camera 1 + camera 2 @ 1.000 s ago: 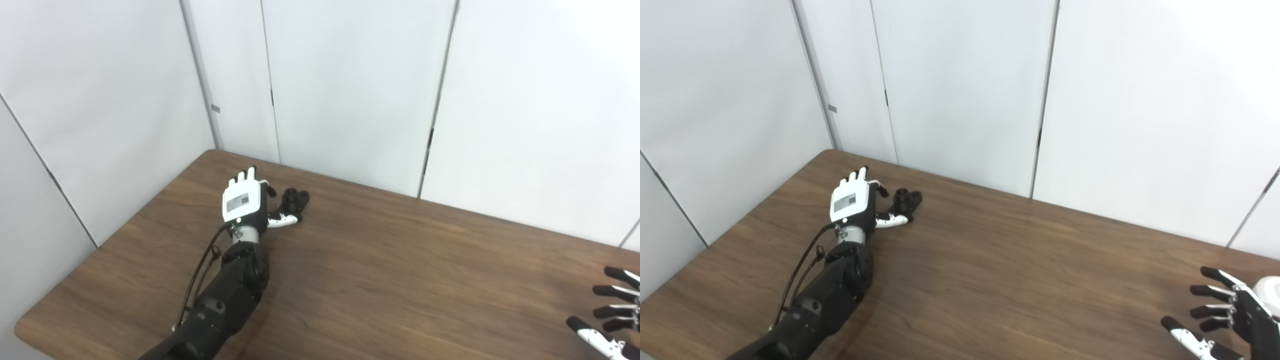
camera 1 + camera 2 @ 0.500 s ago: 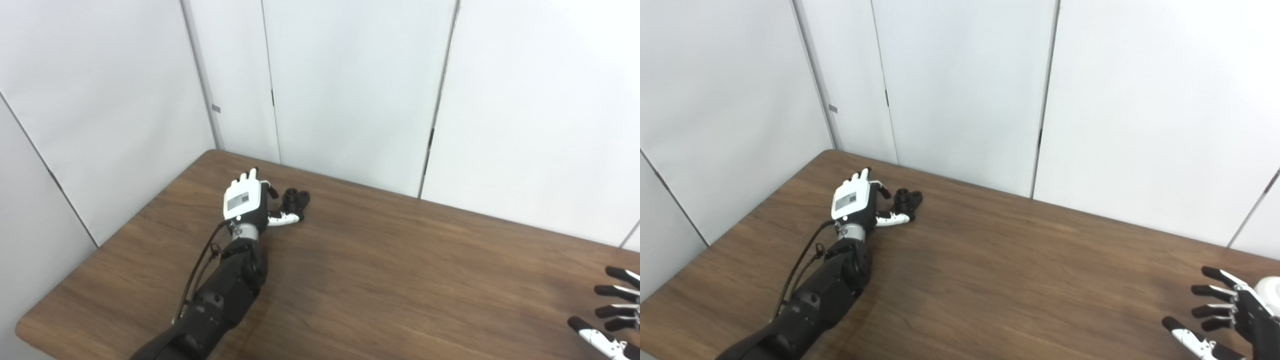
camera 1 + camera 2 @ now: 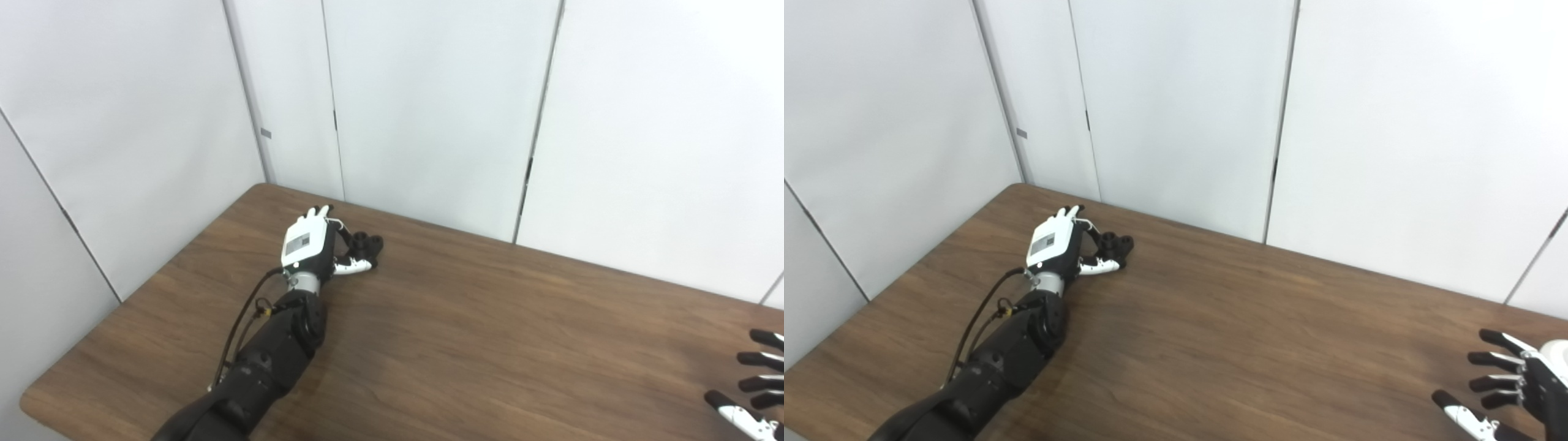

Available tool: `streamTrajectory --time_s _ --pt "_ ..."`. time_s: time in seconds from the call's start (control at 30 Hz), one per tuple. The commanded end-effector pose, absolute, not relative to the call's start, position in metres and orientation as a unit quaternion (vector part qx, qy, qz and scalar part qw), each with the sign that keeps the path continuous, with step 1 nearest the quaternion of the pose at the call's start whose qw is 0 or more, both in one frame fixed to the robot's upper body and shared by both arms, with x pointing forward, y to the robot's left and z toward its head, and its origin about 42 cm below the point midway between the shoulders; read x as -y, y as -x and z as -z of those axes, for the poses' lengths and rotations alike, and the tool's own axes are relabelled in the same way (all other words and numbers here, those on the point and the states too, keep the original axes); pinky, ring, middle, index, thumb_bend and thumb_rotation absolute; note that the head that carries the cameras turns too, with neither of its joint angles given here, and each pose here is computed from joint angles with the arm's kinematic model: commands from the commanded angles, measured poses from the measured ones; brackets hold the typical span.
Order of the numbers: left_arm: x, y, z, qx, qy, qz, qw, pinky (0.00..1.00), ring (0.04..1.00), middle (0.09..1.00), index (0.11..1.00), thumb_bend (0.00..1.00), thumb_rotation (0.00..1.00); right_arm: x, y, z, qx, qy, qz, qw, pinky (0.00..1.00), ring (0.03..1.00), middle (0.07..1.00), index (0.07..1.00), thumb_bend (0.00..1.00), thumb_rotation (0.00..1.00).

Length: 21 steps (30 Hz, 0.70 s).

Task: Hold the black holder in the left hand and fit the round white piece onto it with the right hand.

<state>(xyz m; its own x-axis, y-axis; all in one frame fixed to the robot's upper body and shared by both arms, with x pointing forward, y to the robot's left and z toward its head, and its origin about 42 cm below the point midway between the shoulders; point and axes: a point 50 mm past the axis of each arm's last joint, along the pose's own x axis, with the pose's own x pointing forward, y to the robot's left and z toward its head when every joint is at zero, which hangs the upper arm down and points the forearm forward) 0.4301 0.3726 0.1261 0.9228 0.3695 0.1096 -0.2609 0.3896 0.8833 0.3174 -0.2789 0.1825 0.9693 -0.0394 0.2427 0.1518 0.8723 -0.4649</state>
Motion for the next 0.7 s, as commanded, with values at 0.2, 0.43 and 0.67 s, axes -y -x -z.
streamTrajectory --time_s 0.2,0.43,0.67 --pt "-0.367 -0.436 -0.127 -0.04 -0.513 -0.171 0.84 1.0 1.0 0.952 0.482 0.52 0.06 0.284 -0.319 -0.202 0.15 0.256 0.055 0.953 0.42 0.52 0.649 0.745 0.52 0.0" --pt "-0.366 -0.434 -0.127 -0.026 -0.503 -0.154 0.85 1.0 1.0 0.943 0.481 0.52 0.06 0.284 -0.319 -0.205 0.147 0.259 0.057 0.953 0.43 0.526 0.649 0.744 0.52 0.0" --pt "-0.36 -0.427 -0.131 0.008 -0.489 -0.111 0.865 1.0 1.0 0.943 0.478 0.52 0.06 0.282 -0.322 -0.205 0.15 0.256 0.055 0.953 0.43 0.533 0.653 0.748 0.52 0.0"
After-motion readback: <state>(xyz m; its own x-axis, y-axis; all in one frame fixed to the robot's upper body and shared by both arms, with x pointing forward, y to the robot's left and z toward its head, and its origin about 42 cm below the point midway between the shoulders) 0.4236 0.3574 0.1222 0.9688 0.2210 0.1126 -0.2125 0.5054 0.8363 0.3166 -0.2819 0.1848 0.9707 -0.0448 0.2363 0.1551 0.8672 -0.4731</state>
